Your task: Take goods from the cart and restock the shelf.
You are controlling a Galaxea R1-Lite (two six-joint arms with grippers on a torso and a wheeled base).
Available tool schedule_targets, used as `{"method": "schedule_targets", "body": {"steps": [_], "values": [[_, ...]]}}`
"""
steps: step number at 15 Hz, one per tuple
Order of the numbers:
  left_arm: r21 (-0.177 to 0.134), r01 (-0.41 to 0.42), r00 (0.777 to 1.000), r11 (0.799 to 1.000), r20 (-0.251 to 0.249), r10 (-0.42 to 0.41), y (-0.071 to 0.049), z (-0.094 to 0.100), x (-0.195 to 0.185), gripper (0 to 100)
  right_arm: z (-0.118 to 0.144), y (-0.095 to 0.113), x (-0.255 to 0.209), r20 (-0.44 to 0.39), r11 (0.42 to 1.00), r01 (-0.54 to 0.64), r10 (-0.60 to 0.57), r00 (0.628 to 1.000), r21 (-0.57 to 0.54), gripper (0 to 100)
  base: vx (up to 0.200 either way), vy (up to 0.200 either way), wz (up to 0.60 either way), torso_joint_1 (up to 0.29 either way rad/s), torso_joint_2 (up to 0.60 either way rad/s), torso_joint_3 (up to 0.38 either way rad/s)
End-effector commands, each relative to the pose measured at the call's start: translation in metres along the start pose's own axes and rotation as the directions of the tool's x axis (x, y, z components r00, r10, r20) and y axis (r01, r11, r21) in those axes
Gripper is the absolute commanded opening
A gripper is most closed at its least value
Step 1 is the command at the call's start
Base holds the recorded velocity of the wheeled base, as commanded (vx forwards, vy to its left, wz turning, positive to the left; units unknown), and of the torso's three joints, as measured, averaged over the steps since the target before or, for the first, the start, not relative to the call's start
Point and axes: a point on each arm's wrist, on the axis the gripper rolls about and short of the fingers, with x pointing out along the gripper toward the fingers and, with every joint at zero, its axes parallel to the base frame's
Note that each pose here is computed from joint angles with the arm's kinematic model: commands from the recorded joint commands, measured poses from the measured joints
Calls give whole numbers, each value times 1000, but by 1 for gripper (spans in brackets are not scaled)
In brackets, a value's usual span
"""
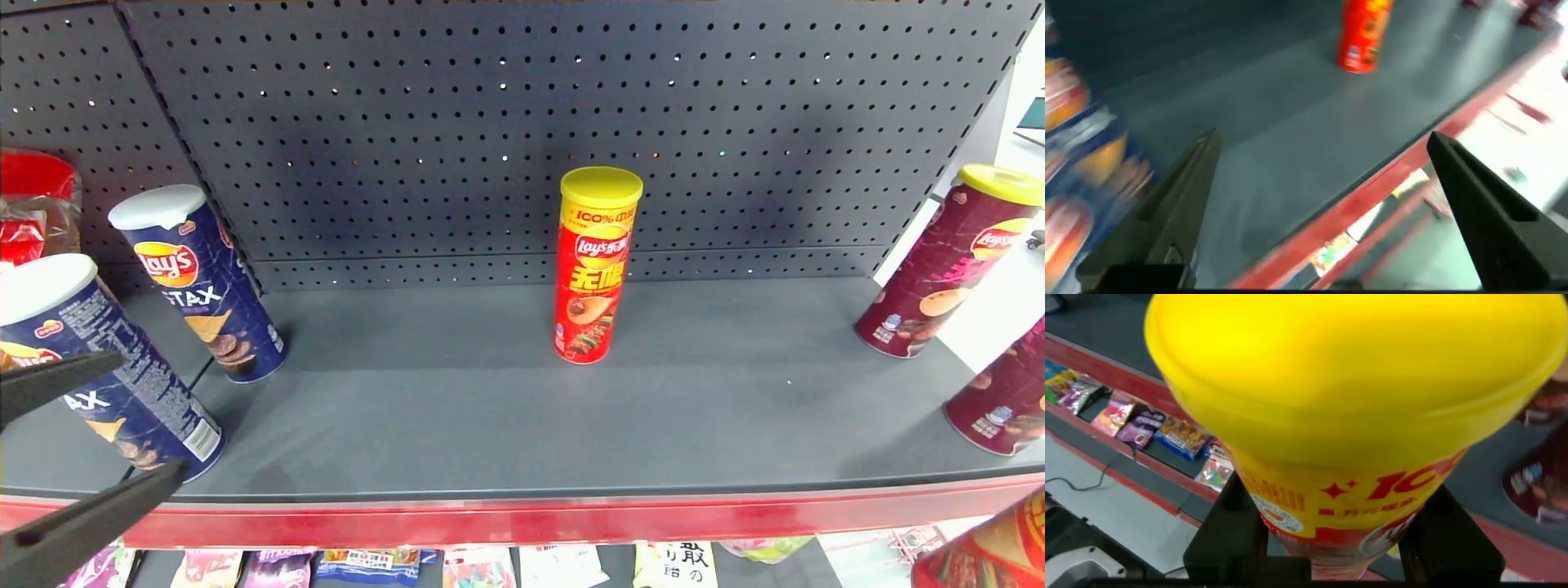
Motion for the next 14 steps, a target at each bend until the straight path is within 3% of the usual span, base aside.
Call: {"method": "schedule_targets", "body": {"steps": [1,3,7,9,14], "values": [[-23,226,964,974,-135,-227,16,1,98,100,19,-9,21,-50,998,-54,55,997,19,0,0,0,0,0,0,0],[-17,279,951,960,-136,-278,19,5,147,100,28,-11,31,-35,996,-90,91,995,13,0,0,0,0,0,0,0],[14,381,919,925,-112,-377,9,22,243,100,35,-12,36,-26,994,-103,104,994,42,0,0,0,0,0,0,0],[30,399,914,917,-97,-394,1,29,265,100,35,-12,34,-17,993,-101,102,995,57,0,0,0,0,0,0,0],[49,395,917,917,-71,-392,2,40,301,100,33,-11,31,-14,994,-93,94,996,59,0,0,0,0,0,0,0]]}}
